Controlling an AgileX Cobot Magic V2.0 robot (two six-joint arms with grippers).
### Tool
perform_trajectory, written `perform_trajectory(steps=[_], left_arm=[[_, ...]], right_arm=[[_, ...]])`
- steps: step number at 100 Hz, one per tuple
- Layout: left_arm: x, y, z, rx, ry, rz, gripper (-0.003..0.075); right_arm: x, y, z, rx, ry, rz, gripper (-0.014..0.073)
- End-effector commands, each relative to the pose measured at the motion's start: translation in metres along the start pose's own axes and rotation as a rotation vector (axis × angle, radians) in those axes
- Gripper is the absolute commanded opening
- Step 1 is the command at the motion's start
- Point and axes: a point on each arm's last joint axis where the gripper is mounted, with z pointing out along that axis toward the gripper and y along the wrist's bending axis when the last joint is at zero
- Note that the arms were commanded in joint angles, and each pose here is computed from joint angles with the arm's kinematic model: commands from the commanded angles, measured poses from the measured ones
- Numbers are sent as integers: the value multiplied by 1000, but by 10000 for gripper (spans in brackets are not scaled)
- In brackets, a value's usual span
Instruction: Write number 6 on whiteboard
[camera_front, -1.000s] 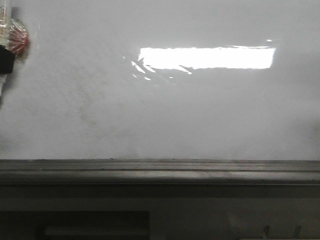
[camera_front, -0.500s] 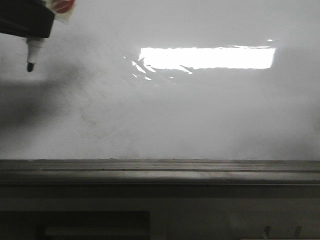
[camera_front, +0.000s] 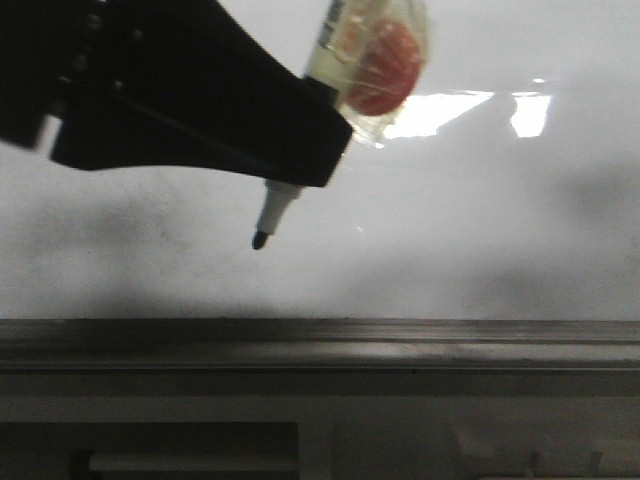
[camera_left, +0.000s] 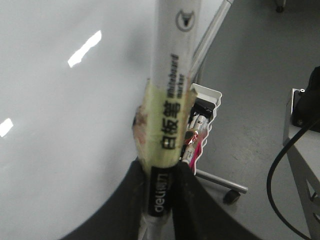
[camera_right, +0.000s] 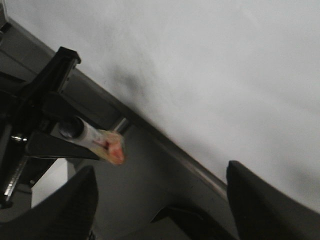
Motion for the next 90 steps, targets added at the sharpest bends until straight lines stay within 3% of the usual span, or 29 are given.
perform_trajectory(steps=[1, 59, 68, 90], left_arm=[[-21, -5, 2, -12, -68, -8, -20], [-27, 0, 18, -38, -56, -14, -20], [-27, 1, 18, -42, -57, -14, -20], [-27, 2, 18, -48, -58, -10, -20]], right_arm=[[-18, 4, 0, -89, 11, -7, 489], [-42, 9, 42, -219, 112, -47, 483], [-42, 11, 47, -230, 121, -52, 387], [-41, 13, 48, -238, 126, -88, -12]])
